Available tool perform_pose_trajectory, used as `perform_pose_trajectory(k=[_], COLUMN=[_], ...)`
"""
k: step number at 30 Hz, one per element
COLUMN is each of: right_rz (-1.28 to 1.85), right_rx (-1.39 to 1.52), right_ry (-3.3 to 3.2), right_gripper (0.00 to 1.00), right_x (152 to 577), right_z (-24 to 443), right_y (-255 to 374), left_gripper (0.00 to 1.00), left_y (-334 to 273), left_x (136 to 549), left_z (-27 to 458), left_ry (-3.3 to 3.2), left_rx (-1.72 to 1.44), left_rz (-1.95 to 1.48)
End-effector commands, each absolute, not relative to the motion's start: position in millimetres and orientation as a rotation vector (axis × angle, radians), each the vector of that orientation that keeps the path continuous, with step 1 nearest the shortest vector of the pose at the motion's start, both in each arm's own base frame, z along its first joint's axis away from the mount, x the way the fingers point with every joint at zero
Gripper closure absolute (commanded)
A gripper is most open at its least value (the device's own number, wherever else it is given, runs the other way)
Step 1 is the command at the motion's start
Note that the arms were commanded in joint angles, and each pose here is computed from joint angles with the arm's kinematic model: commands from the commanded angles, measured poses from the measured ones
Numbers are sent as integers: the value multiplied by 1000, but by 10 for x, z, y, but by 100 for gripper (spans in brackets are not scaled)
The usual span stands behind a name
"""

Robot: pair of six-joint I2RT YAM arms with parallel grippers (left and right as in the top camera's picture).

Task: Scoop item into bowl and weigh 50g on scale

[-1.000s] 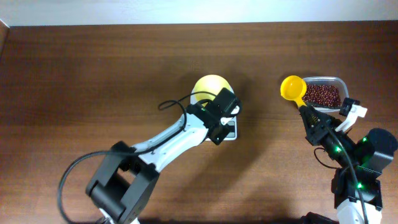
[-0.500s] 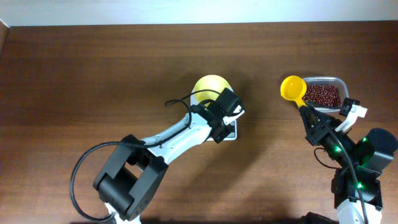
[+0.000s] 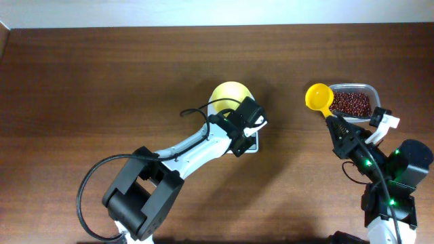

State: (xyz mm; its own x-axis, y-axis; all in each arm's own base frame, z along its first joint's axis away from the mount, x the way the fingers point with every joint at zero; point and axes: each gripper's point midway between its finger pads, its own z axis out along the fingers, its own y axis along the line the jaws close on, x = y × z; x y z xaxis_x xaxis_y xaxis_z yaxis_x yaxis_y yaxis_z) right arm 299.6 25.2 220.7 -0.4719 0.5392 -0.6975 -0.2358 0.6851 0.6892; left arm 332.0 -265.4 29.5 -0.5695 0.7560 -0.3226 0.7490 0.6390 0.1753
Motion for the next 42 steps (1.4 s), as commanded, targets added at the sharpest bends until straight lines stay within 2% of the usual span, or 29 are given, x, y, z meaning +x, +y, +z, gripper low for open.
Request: perform_pose_trajectory(k=[1,11,14,25,29,33,35,38,39,41,42], right_rz=[918,922,922,922,922,881,874,878,880,884,887], right_rx=[211,213,213,214,216,286,312,329,332,338,343], right_ry=[1838,1838,1838,1839,1841,1864,1879,1890,1894,1898,1900], right_gripper=[96,96,96,96,96,96,96,96,96,96,96], right_x=[3001,2999,2999,3000,3005,3086,3128,3160,3164,3169,3170], right_z=[2278,2279,2280,2278,2268,2150,2080,2027,2013,1996,1990], right_y=[245,247,247,246,243,138,103,86,84,82,82], left_gripper=[100,100,100,100,100,100,100,100,100,98,96], left_y=[-2668,-2695,-2732,-2654,-2654,-2765,-2679,-2121,-1732,-1247,-745], left_x=[3328,3341,3237,3245,3218,3084,3136,3521,3712,3889,4022], left_z=[262,261,108,123,624,1202,1706,2597,3015,3431,3746], left_ry=[2507,2516,2507,2524,2515,2418,2309,2125,2039,1947,1872], left_rx=[1188,1143,1291,1293,1291,1265,1177,861,681,481,269], left_rz=[39,16,-22,45,32,-144,-146,0,61,101,131])
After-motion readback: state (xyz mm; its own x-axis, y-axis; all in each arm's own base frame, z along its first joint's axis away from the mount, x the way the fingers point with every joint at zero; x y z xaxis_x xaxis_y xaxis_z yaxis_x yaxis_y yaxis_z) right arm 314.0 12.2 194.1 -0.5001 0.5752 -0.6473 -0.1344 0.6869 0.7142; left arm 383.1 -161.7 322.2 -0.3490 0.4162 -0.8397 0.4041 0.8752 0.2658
